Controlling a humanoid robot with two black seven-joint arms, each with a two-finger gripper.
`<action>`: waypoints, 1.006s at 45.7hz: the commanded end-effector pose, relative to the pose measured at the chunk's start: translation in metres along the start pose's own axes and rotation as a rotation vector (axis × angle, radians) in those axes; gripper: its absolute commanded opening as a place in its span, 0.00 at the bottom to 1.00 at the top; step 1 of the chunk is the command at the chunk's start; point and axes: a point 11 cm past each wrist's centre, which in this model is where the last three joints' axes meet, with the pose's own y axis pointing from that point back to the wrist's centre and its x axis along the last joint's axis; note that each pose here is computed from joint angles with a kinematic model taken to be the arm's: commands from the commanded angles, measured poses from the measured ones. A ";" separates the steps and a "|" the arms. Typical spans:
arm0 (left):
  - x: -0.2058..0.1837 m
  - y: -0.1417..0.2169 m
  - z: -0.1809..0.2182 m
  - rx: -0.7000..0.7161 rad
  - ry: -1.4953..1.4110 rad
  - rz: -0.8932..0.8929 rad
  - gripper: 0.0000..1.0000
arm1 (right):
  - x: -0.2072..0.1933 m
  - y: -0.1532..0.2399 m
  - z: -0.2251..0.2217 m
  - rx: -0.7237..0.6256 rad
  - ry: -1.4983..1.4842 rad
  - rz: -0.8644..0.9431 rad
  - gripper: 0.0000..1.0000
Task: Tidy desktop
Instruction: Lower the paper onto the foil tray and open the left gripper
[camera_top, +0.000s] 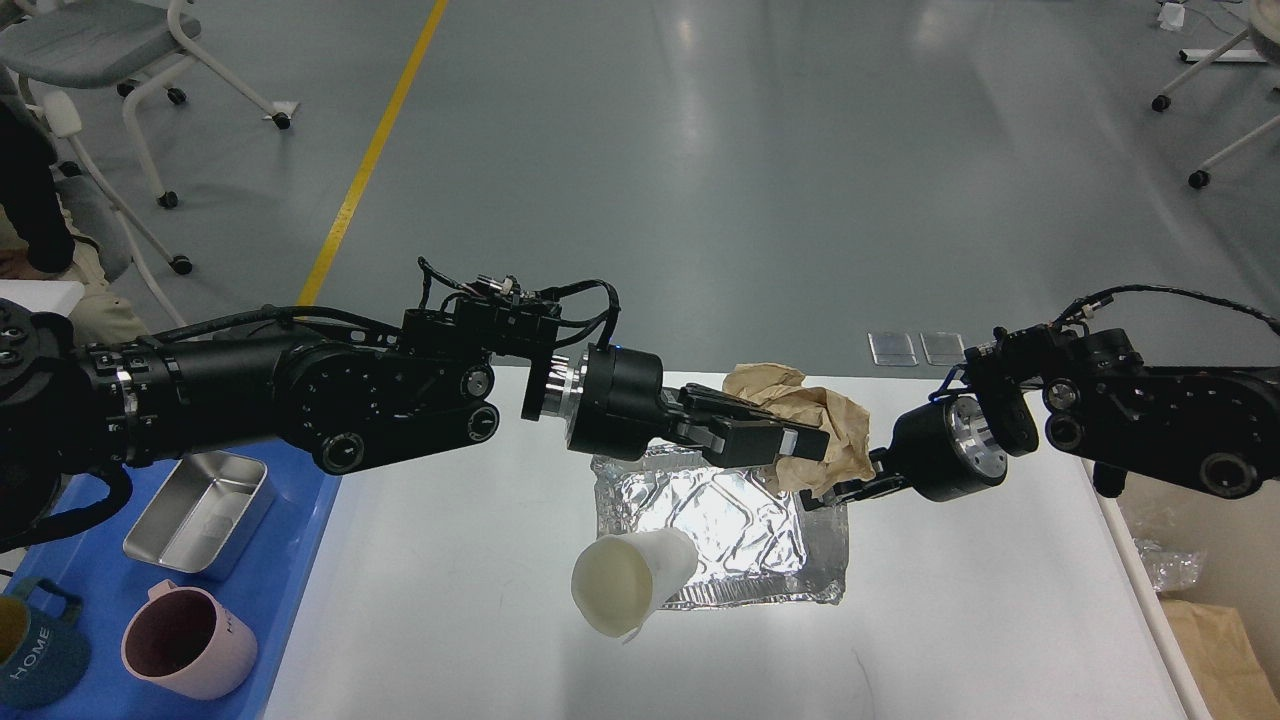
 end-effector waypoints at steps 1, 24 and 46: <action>-0.006 0.006 -0.005 0.018 0.012 -0.012 0.09 | 0.000 0.001 0.001 -0.002 -0.001 0.002 0.00; -0.035 0.059 -0.043 0.142 0.132 -0.009 0.18 | 0.003 0.003 -0.001 0.004 -0.001 0.011 0.00; -0.045 0.064 -0.049 0.171 0.173 -0.039 0.35 | 0.004 0.006 0.001 0.000 -0.008 0.019 0.00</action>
